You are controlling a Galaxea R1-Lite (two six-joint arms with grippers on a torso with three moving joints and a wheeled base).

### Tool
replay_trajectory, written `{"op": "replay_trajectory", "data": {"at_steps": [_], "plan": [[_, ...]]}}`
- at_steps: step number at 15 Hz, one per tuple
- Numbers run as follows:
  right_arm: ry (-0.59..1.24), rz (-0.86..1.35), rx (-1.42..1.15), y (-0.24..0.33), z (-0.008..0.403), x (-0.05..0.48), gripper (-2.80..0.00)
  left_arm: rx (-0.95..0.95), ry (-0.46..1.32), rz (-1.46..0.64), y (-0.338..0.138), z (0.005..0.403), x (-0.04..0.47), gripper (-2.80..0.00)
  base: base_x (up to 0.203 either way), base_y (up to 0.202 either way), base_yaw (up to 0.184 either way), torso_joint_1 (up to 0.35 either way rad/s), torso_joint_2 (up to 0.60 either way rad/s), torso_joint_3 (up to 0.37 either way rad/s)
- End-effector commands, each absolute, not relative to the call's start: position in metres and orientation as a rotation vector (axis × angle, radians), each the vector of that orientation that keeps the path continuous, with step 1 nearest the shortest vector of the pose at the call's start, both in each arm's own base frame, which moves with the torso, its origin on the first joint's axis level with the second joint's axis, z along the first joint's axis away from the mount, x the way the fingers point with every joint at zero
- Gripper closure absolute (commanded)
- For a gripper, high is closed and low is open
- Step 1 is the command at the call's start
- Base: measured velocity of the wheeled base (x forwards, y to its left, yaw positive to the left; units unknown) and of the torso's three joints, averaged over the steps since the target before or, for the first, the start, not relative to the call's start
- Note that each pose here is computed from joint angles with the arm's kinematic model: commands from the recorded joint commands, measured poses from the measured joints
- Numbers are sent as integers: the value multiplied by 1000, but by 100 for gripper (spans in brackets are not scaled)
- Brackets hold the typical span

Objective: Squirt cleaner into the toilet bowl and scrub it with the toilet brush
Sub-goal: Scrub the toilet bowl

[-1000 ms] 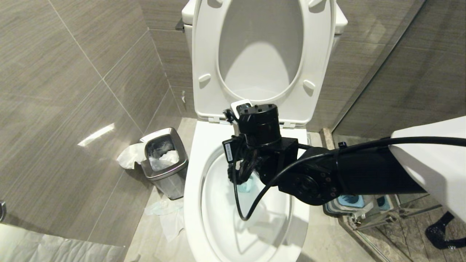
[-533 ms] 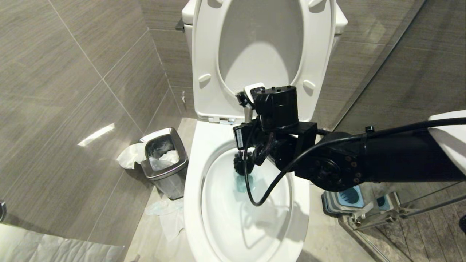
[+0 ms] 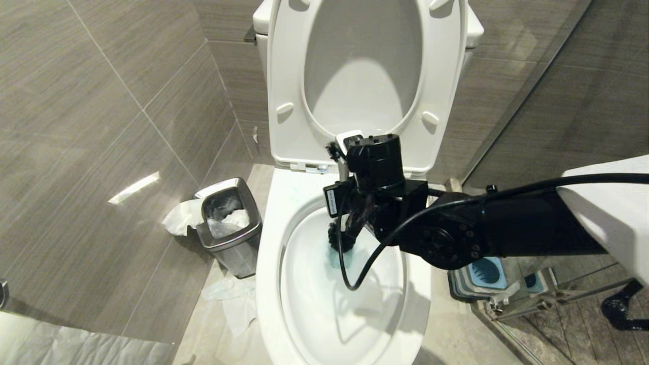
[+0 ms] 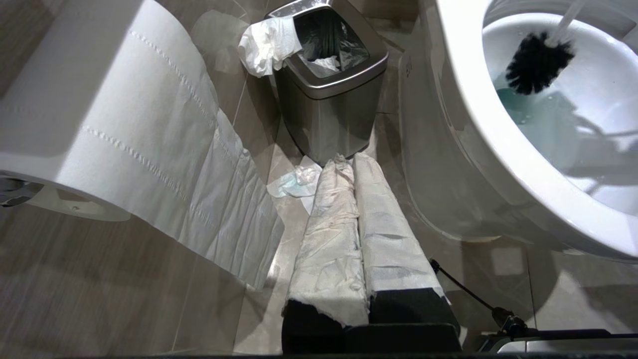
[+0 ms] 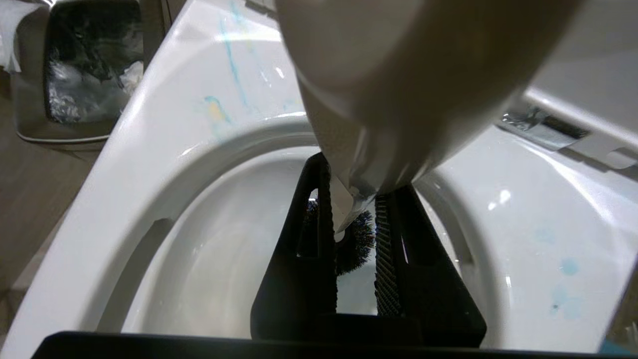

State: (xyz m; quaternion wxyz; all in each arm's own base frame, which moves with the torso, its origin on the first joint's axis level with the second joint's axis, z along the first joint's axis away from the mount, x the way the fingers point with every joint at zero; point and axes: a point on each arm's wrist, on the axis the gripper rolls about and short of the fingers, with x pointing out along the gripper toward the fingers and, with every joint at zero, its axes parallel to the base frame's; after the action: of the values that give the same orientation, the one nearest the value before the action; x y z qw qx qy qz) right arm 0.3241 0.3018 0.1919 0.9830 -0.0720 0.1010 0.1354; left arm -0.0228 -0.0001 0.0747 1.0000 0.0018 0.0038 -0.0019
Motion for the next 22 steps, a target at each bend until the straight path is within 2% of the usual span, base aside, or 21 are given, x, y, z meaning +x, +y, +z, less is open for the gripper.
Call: {"op": "replay_trajectory", "data": {"at_steps": [1,4,6,8,13,15,17,22], "plan": [[240,267,-172,310,165,332,0,3,11,-3,0,74,-23,0,0,0,0,0,0,0],[258,261,-187,316,139,337,0,3,11,-4,0,74,-23,0,0,0,0,0,0,0],[250,261,-182,316,143,336,0,3,11,-3,0,74,-23,0,0,0,0,0,0,0],[211,263,-153,310,168,329,0,3,11,-5,0,74,-23,0,0,0,0,0,0,0],[102,273,-72,270,267,286,0,3,11,-5,0,74,-23,0,0,0,0,0,0,0],[95,277,-67,255,291,270,0,3,11,-5,0,74,-23,0,0,0,0,0,0,0],[105,279,-74,256,291,271,0,3,11,-5,0,74,-23,0,0,0,0,0,0,0],[190,285,-133,281,246,292,0,3,11,-3,0,74,-23,0,0,0,0,0,0,0]]}}
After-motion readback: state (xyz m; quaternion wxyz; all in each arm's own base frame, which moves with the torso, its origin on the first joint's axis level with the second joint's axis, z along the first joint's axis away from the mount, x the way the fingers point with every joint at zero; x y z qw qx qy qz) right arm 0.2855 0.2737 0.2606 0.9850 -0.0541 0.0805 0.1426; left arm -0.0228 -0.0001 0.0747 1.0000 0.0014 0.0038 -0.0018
